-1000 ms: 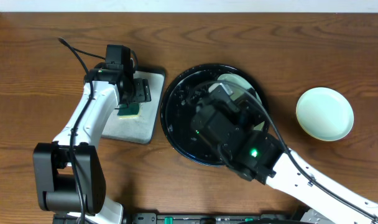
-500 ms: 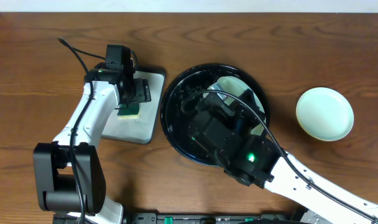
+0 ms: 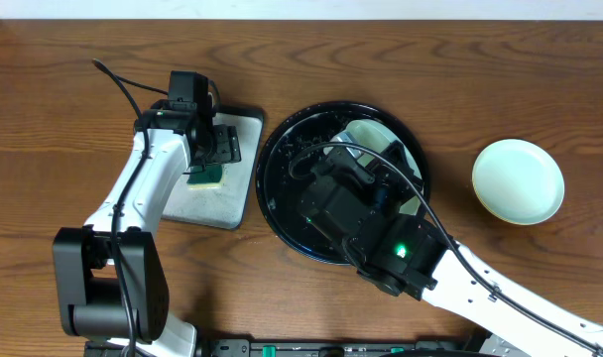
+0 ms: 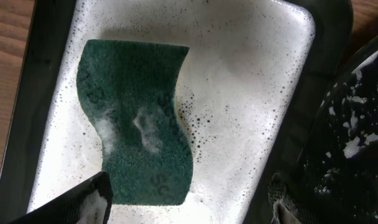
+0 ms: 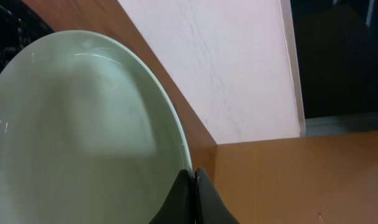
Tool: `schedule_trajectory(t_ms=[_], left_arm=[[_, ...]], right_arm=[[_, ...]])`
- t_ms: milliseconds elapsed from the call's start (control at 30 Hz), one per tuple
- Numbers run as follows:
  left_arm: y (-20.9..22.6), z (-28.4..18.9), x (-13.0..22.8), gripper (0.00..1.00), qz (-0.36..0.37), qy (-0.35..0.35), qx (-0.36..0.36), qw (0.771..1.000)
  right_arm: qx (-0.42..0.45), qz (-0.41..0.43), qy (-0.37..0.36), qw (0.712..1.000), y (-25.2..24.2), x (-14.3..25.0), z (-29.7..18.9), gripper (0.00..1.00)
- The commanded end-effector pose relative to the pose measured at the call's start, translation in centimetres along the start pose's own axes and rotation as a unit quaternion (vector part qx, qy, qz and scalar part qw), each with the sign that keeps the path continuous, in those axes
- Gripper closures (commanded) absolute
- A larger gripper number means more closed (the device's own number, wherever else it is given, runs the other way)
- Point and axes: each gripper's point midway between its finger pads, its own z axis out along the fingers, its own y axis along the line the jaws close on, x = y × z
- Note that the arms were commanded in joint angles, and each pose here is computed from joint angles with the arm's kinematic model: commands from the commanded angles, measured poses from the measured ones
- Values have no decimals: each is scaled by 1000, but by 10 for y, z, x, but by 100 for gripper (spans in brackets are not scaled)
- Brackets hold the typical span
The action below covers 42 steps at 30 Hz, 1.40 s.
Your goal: Clean dirty plates on tray and stack at the side
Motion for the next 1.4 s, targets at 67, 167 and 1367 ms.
schedule_trajectory(t_ms=[67,167,1367], left_arm=[[2,1,2,18,3,3,-1,1000],[2,1,2,19,3,3,-1,1000],[2,1,2,18,3,3,-1,1000]], right_arm=[[20,11,-3,1000,-14,-4,-4,99],[20,12,-3,1000,-14,-4,-4,99],[30,25,-5,999,-18,-6,-4,99]])
